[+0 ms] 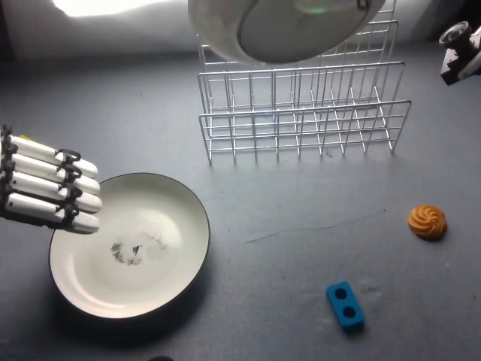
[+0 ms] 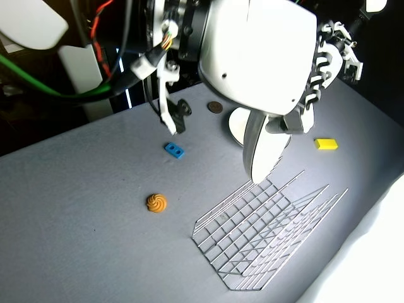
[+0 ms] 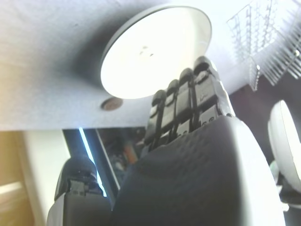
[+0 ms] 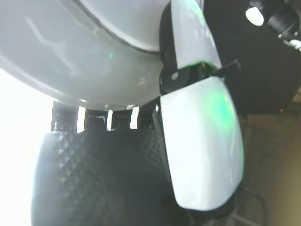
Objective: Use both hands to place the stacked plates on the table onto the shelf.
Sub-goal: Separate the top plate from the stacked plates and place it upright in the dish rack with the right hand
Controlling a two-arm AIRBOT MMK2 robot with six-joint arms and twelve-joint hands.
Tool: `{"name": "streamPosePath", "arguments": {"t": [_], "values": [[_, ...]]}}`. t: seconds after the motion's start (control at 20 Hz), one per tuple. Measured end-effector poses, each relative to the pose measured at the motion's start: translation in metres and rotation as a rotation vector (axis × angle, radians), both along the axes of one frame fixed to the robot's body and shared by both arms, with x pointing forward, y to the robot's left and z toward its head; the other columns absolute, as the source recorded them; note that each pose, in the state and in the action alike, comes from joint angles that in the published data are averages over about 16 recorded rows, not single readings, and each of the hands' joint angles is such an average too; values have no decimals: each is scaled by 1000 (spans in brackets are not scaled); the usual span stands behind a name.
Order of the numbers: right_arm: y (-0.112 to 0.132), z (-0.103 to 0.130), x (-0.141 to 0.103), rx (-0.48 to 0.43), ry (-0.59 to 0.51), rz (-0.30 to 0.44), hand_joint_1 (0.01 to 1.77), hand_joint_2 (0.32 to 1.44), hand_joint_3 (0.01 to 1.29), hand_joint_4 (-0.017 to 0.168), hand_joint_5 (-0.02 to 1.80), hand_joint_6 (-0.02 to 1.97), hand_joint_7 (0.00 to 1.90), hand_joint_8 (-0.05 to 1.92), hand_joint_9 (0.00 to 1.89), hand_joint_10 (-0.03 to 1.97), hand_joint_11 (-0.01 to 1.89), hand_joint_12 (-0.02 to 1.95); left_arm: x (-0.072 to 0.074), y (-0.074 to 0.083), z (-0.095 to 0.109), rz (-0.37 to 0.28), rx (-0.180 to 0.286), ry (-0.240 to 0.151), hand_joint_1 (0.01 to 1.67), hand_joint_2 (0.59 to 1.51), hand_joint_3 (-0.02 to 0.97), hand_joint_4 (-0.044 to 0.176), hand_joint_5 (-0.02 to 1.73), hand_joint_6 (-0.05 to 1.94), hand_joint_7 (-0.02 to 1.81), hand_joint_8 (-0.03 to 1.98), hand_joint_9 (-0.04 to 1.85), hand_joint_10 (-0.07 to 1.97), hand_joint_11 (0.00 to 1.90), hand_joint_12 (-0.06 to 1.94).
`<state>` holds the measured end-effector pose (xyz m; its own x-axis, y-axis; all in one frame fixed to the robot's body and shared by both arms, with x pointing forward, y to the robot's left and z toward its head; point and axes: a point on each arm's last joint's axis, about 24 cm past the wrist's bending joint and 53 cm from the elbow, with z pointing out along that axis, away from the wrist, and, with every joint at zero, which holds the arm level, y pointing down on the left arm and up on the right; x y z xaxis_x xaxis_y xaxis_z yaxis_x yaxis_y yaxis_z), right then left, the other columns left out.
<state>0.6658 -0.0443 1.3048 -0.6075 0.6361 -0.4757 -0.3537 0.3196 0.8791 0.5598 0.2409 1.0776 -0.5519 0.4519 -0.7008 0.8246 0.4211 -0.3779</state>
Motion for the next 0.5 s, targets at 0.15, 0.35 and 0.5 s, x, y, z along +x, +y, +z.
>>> {"name": "streamPosePath", "arguments": {"t": [0.15,0.35,0.5], "values": [[-10,2,12,24,29,-26,1301,1011,11,-4,866,1067,1036,963,1160,488,903,1192,-2,-3,-5,-9,5,3,14,1085,14,1,51,19,43,14,23,15,23,10],[-19,3,28,55,64,-56,1301,1010,11,-5,874,1046,1040,950,1179,469,892,1186,-4,-7,-10,-14,9,5,14,1086,14,1,53,19,48,14,26,15,23,10],[-22,0,38,61,86,-76,1300,1010,11,-6,877,1035,1042,941,1188,472,886,1191,-4,-9,-13,-14,12,8,14,1087,14,1,54,19,48,14,27,15,22,10]]}}
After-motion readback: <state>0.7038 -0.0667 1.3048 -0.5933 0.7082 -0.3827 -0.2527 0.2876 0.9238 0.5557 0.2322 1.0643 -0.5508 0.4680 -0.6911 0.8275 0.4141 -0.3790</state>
